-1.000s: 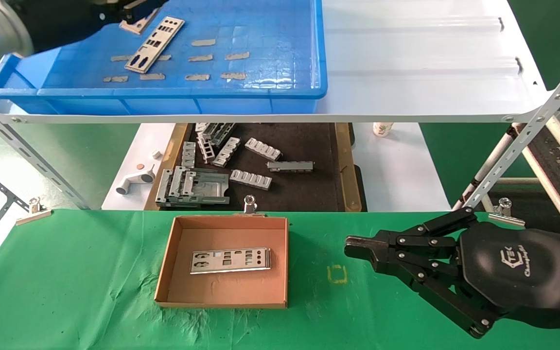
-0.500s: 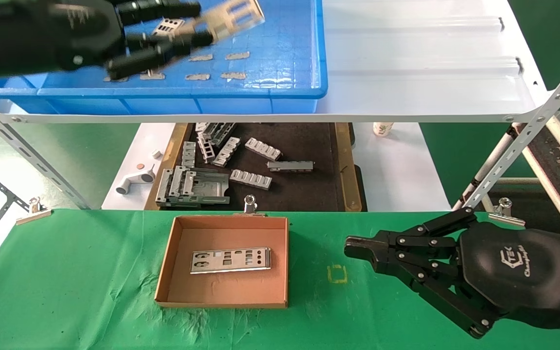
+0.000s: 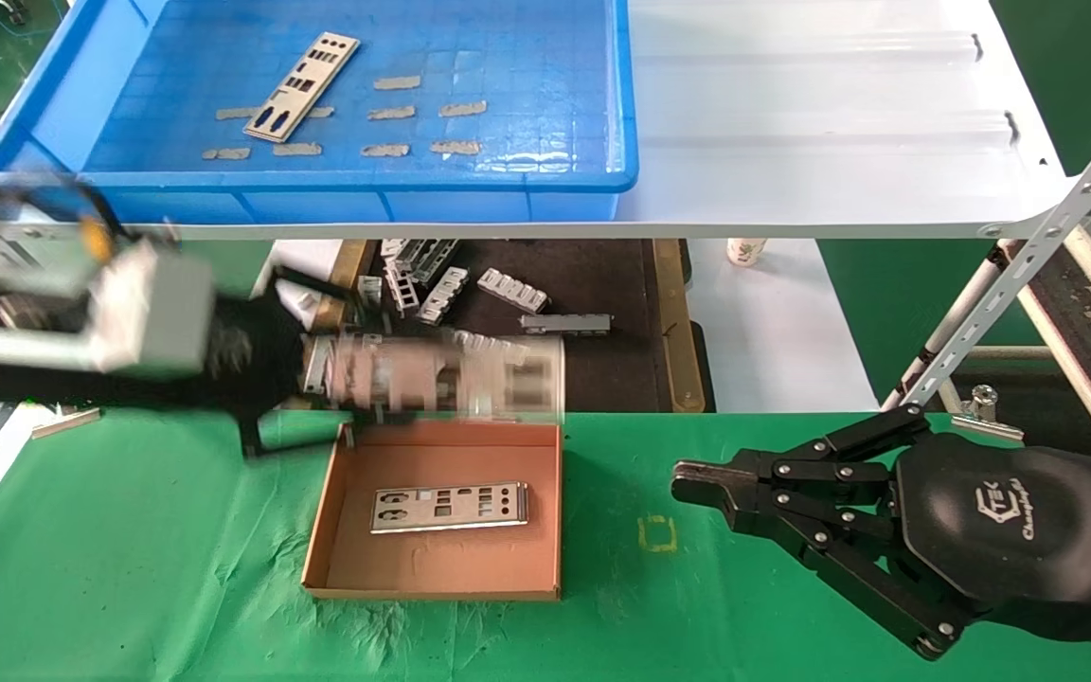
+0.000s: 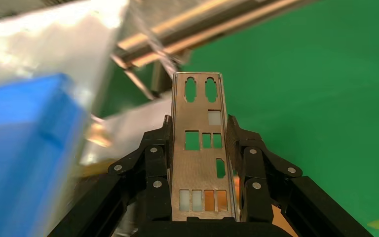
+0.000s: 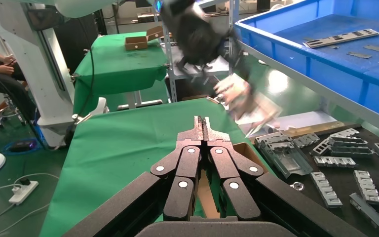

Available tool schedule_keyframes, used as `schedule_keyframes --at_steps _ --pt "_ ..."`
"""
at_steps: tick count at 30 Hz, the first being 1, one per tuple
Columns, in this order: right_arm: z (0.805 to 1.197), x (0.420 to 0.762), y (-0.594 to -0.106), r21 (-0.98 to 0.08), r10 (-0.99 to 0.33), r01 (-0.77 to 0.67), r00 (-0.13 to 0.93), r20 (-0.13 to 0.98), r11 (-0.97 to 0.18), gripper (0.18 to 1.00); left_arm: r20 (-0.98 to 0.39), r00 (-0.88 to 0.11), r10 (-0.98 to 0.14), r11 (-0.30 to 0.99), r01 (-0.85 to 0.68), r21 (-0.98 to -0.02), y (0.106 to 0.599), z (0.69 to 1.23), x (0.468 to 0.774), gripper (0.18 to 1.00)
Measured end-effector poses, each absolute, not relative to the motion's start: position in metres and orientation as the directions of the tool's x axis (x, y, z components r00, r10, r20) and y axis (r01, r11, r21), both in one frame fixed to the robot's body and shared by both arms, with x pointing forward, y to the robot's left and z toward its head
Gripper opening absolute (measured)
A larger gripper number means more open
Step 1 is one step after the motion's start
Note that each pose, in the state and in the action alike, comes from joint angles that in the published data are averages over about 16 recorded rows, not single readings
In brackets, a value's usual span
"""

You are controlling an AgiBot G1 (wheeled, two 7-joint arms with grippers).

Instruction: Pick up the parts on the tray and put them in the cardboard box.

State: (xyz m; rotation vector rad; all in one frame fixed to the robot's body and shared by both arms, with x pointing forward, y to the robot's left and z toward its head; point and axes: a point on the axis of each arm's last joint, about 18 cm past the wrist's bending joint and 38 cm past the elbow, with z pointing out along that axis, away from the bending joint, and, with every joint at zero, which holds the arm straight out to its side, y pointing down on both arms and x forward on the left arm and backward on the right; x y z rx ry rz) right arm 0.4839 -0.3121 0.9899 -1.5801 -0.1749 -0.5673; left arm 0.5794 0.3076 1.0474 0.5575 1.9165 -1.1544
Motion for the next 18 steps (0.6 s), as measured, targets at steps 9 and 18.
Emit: schedule_keyframes --at_steps 9,18 --pt "0.99 0.484 -0.312 -0.891 -0.225 0.442 0.862 0.454 -0.105 0.191 -0.765 -0.644 0.011 0.595 0.619 -0.512 0.301 0.974 0.617 0.422" --pt "0.99 0.484 -0.312 -0.891 -0.225 0.442 0.862 0.454 -0.105 0.191 -0.739 -0.673 -0.023 0.674 0.535 -0.509 0.297 0.926 0.655 0.422"
